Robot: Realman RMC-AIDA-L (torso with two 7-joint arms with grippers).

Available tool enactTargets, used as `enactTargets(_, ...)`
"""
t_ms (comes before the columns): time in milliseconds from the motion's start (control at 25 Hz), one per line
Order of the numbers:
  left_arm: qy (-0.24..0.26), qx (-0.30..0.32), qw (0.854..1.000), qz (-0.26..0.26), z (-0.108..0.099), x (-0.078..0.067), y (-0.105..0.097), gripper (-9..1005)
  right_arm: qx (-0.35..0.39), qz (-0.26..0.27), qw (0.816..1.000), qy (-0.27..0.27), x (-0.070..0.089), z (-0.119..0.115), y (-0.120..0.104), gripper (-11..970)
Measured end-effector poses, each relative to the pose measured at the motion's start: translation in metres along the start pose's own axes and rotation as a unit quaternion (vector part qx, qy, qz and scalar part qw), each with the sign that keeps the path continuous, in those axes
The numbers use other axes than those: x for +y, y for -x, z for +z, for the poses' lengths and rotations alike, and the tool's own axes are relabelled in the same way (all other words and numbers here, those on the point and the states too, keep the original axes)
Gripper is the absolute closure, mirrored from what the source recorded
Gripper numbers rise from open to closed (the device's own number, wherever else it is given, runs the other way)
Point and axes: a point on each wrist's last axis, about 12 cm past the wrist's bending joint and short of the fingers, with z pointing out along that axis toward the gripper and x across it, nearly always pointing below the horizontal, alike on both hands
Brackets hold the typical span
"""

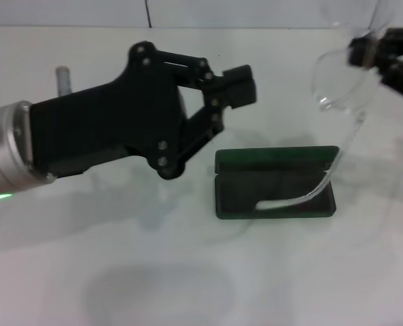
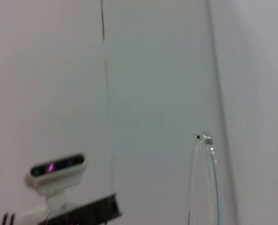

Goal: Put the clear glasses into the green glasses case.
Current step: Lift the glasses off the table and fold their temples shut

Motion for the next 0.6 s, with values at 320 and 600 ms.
enactTargets(320,0.017,0.007,1.000,0.001,-0.009,0.002,-0.001,928,-0.080,-0.035,0.996,-0.025,0.011,-0.033,0.019,857)
enactTargets(600,-0.018,0.029,0.999,-0.020,-0.004,0.001,-0.005,928,-0.156,-0.052,0.985,-0.046,0.017,-0.043,0.025,857)
